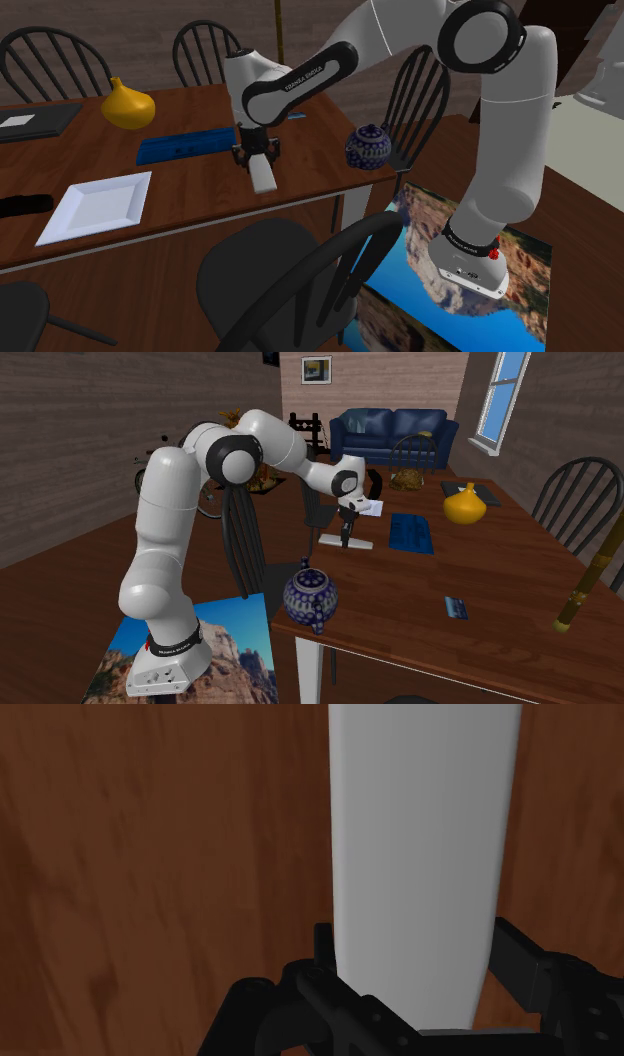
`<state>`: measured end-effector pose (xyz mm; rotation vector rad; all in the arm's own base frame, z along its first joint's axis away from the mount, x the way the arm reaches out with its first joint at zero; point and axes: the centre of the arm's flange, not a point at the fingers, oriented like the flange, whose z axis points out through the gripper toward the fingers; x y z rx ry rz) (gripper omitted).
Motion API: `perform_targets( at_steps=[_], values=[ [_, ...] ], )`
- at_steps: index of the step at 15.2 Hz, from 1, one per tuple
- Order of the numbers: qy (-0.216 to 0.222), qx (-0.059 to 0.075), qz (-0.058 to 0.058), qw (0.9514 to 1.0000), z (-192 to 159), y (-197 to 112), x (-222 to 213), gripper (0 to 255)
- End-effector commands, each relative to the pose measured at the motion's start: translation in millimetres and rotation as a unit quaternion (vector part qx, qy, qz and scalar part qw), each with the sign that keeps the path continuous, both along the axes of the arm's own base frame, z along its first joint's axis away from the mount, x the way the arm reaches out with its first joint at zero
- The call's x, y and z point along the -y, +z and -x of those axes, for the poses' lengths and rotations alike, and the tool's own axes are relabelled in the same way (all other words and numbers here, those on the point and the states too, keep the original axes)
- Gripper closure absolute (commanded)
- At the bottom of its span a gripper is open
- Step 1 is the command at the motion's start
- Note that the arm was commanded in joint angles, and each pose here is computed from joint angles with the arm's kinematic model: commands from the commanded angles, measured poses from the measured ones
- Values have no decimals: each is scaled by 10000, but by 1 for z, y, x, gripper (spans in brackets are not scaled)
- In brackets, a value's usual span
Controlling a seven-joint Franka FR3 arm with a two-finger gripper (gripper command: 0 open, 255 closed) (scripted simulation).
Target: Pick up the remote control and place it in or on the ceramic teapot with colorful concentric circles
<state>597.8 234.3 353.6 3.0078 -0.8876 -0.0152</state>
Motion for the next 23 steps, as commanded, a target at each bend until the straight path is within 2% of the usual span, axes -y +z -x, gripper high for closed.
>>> perform_targets(
  at_steps=[1, 23],
  values=[
    [0, 0, -1, 10000, -1, 11, 0, 255],
    [0, 0, -1, 10000, -1, 127, 0, 255]
  ],
)
